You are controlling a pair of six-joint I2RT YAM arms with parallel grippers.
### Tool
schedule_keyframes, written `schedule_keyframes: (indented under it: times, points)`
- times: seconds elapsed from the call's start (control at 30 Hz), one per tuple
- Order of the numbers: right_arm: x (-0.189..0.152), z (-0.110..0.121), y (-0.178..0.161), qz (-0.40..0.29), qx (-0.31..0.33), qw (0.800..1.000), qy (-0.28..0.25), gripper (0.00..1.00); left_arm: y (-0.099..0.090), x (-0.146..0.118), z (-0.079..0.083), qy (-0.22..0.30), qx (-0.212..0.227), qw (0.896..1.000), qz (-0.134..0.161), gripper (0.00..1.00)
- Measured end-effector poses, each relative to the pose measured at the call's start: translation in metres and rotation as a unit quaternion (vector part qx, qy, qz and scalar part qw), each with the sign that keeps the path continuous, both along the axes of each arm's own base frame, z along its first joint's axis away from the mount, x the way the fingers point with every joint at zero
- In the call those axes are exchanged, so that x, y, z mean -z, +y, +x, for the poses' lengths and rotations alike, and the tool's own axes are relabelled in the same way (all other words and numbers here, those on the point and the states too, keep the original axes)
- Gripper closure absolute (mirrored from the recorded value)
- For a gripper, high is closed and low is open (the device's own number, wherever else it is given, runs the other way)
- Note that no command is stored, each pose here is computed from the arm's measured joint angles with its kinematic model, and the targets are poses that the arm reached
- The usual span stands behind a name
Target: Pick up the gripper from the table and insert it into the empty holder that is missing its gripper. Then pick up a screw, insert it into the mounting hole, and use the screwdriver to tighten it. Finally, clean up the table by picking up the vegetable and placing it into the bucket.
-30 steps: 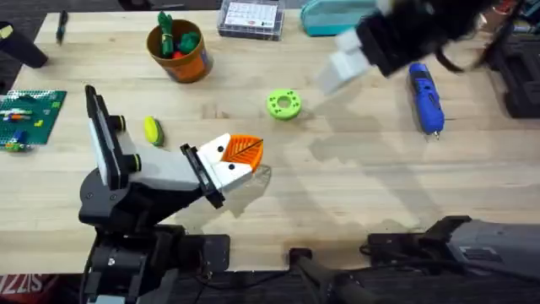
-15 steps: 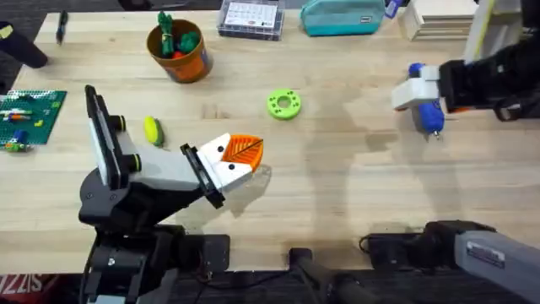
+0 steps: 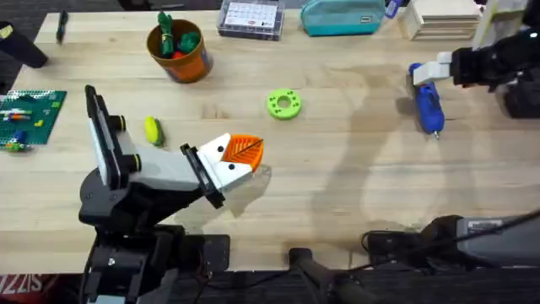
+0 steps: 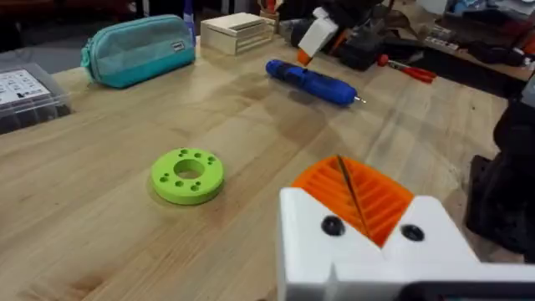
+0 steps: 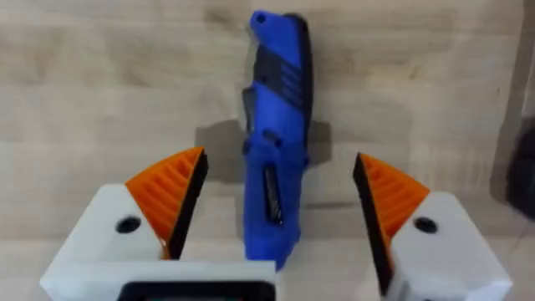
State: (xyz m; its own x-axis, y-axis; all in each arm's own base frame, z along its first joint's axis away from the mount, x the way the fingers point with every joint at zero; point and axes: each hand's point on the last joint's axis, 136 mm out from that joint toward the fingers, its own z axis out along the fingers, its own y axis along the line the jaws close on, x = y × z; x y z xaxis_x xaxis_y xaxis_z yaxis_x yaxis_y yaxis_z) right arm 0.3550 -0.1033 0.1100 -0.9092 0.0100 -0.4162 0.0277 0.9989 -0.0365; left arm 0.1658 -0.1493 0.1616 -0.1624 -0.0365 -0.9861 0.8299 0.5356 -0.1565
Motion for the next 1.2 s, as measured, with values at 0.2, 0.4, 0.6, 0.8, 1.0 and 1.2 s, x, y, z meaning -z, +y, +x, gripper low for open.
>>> schedule_keyframes:
  times: [0.2,0.4,0.6,0.8,1.0,1.2]
  points:
    - [0.044,0.018,-0.006,0.007,-0.007,1.0,0.025,0.008,0.0,0.0,0.0,0.0,0.0,1.0,0.0,0.993]
    - [0.067,0.031,-0.009,0.013,-0.021,0.998,0.055,0.007,0.0,0.0,0.0,0.0,0.0,1.0,0.0,0.993]
    - [0.069,0.052,-0.007,0.008,-0.04,0.998,0.044,0.008,0.0,0.0,0.0,0.0,0.0,1.0,0.0,0.993]
    - [0.071,0.05,-0.006,0.006,-0.046,0.998,0.053,0.007,0.0,0.0,0.0,0.0,0.0,1.0,0.0,0.993]
    - [0.071,0.048,-0.005,0.01,-0.041,0.997,0.059,0.008,0.0,0.0,0.0,0.0,0.0,1.0,0.0,0.993]
    - [0.071,0.048,-0.005,0.011,-0.038,0.997,0.059,0.008,0.0,0.0,0.0,0.0,0.0,1.0,0.0,0.993]
